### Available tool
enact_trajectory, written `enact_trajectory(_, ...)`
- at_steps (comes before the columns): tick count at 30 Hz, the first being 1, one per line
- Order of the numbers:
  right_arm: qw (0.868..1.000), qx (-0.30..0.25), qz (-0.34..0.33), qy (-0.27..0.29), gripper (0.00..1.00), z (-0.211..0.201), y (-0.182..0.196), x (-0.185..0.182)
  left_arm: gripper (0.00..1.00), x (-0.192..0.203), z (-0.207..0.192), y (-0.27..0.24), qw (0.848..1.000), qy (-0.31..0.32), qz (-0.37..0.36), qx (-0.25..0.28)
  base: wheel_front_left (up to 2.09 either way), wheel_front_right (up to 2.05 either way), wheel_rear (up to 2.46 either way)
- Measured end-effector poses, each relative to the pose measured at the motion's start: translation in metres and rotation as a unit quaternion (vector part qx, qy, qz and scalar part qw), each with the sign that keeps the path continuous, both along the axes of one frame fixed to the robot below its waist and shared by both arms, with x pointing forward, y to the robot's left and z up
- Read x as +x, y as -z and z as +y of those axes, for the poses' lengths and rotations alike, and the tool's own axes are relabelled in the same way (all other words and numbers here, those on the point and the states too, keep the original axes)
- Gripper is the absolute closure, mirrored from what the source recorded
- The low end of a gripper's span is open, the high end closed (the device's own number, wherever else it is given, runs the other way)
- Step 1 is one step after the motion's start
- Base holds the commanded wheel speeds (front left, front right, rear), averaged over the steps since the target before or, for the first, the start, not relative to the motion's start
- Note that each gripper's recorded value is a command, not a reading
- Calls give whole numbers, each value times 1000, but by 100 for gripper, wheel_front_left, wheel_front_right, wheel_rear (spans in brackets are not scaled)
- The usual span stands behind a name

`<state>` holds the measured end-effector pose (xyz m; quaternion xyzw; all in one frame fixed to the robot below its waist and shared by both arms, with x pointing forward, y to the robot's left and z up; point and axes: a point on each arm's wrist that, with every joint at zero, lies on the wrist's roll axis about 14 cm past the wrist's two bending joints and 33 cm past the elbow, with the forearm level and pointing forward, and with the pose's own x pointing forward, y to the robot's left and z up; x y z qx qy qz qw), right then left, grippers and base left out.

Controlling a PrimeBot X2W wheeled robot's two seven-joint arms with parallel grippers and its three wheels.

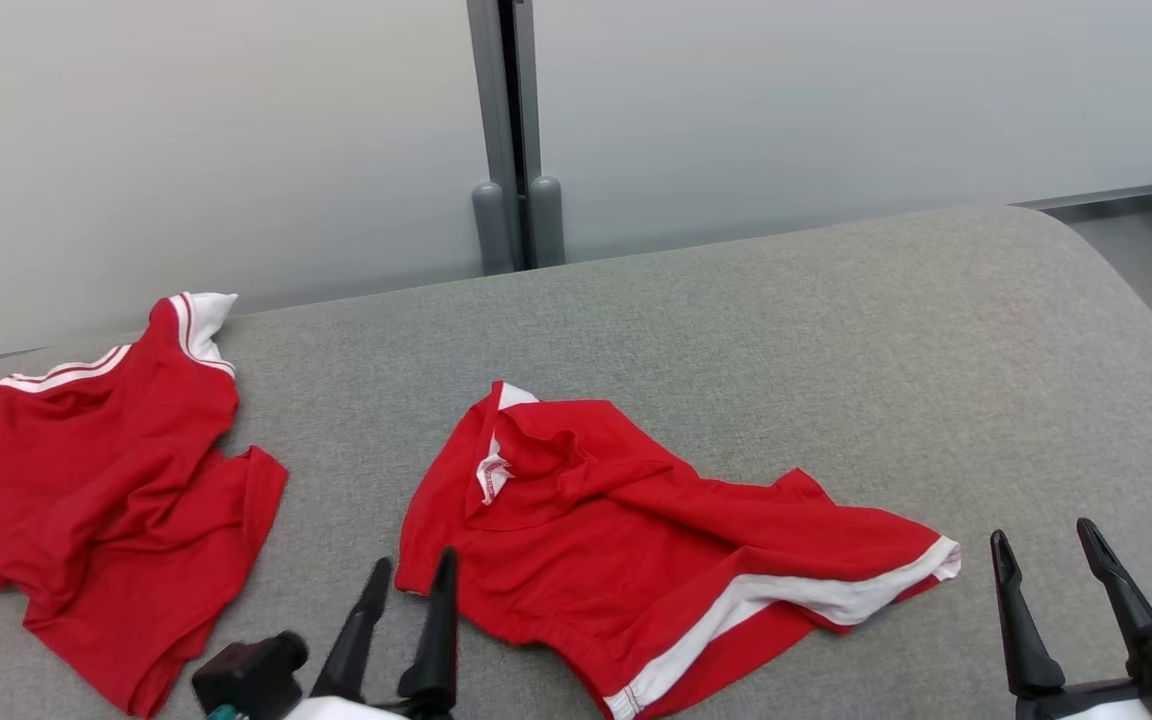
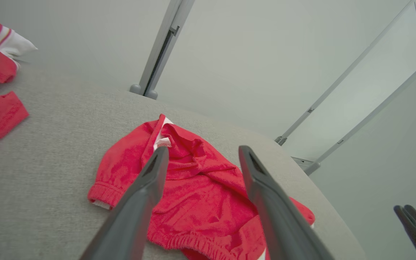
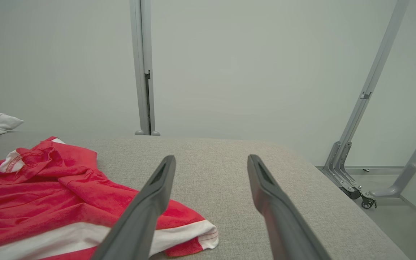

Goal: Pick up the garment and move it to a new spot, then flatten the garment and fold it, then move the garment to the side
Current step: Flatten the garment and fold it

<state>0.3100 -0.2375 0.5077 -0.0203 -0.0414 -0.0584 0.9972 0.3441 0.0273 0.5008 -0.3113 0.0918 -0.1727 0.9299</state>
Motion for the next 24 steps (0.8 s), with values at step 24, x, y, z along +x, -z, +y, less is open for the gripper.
enact_trajectory(24, 999, 0, -6, -33, 0, 19, -2, -1, 0, -49, 129, 28, 970, -172, -48, 167, 0, 0, 0)
